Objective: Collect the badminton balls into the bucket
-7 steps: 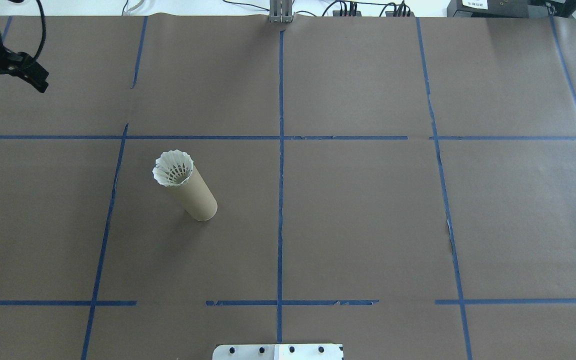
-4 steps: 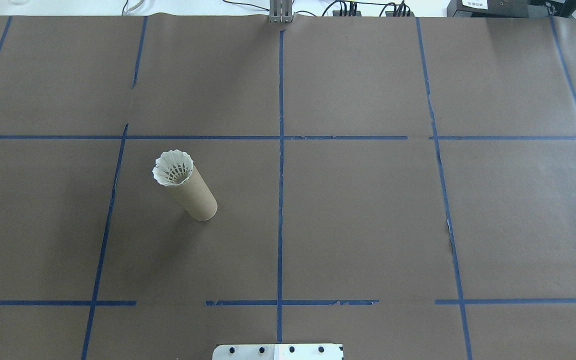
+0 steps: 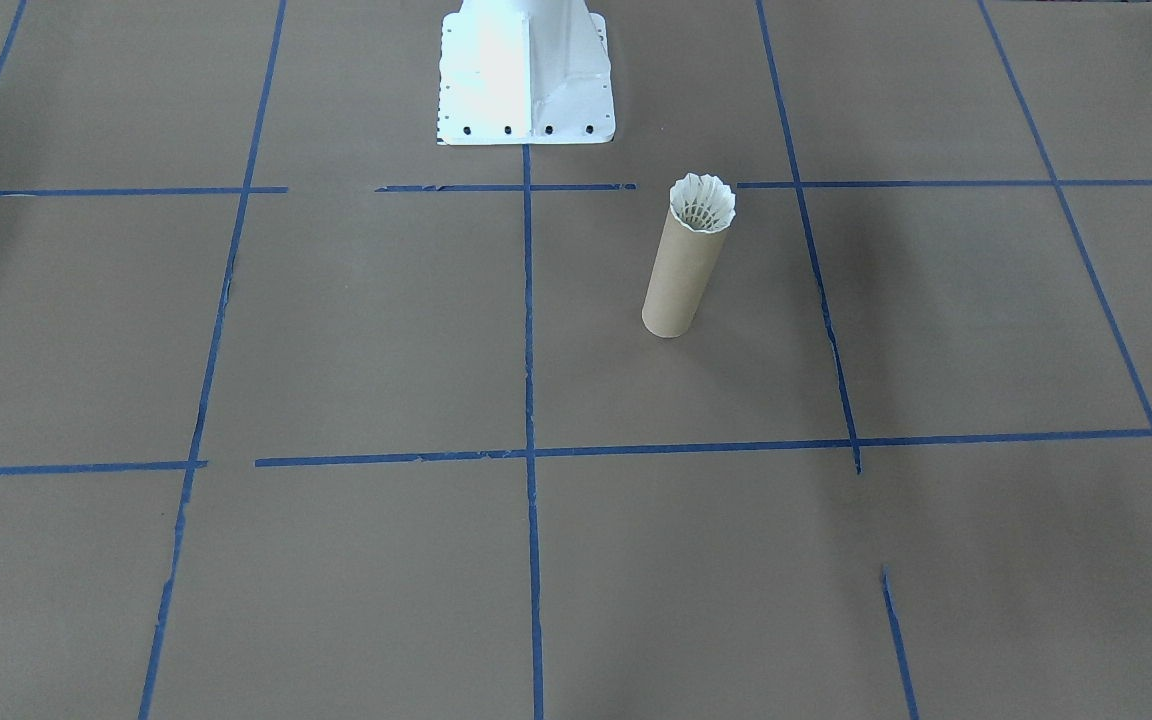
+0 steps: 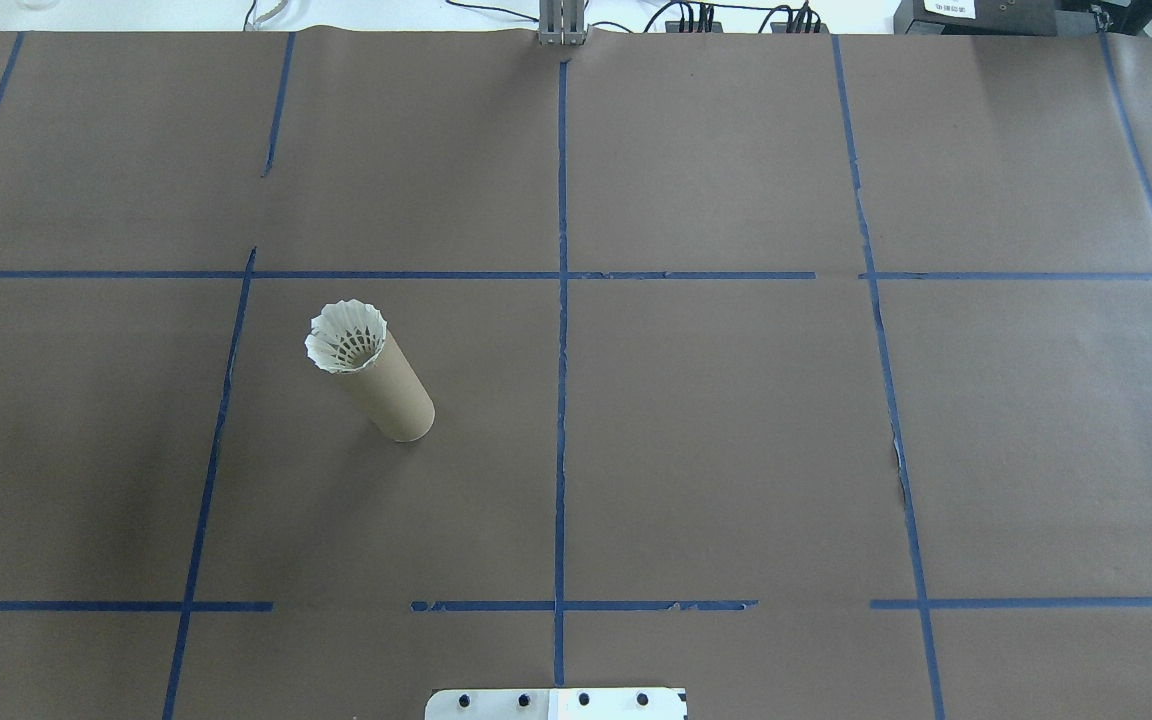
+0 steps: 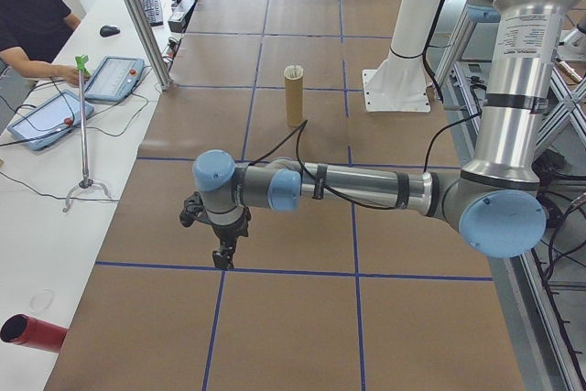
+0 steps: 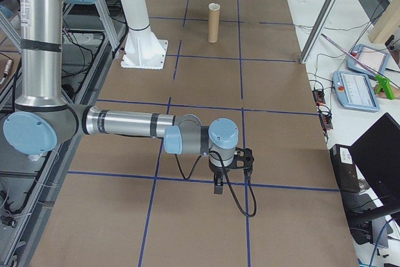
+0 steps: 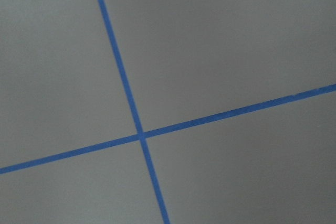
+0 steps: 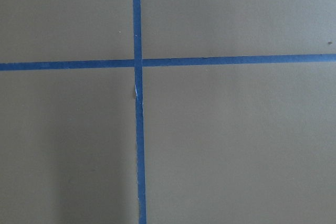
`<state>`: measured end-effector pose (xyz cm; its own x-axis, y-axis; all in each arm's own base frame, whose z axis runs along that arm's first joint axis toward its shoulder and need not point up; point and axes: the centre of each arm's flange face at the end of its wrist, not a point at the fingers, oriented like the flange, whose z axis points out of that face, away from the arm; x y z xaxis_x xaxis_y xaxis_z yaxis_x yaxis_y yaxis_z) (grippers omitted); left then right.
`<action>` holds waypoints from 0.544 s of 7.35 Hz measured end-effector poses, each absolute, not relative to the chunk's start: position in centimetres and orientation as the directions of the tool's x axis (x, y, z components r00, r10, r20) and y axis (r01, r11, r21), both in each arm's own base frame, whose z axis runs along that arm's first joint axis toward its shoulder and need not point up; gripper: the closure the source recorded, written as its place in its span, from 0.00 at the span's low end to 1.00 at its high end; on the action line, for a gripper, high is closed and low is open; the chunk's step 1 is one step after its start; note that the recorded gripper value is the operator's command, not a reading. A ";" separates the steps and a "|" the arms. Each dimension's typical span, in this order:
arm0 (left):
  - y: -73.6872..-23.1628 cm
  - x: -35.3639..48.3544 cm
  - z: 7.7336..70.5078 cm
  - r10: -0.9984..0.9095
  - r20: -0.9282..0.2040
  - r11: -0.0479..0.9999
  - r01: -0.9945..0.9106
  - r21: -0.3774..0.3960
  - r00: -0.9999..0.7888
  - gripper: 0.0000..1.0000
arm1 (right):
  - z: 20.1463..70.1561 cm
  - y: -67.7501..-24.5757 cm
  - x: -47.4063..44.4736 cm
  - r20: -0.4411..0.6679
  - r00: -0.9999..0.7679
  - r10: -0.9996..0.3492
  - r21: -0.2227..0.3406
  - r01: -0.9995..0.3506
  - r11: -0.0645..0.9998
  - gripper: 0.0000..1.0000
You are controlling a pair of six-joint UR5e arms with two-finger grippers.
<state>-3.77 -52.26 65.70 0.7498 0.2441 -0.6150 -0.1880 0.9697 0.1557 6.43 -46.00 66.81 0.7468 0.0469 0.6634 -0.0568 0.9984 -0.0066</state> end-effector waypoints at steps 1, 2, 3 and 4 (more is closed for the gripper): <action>-51.3 -4.3 67.7 0.221 -0.631 0.975 -0.174 0.137 0.744 0.00 | 66.8 -46.0 6.4 0.663 0.747 0.047 -0.006 -0.057 0.998 0.00; -50.9 -4.6 68.6 0.205 -0.645 0.979 -0.164 0.124 0.736 0.00 | 66.8 -46.0 6.4 0.663 0.747 0.047 -0.007 -0.057 0.998 0.00; -50.9 -4.6 68.8 0.199 -0.651 0.980 -0.159 0.120 0.732 0.00 | 66.8 -46.0 6.4 0.663 0.747 0.047 -0.007 -0.057 0.998 0.00; -51.1 -4.7 68.4 0.200 -0.652 0.980 -0.156 0.125 0.732 0.00 | 66.8 -46.0 6.4 0.663 0.747 0.047 -0.007 -0.057 0.998 0.00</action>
<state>-4.66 -51.12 68.41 0.7316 0.1997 -0.6518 -0.1563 0.9798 0.1248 6.43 -46.01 66.80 0.7468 0.0468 0.6634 -0.0568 0.9984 -0.0065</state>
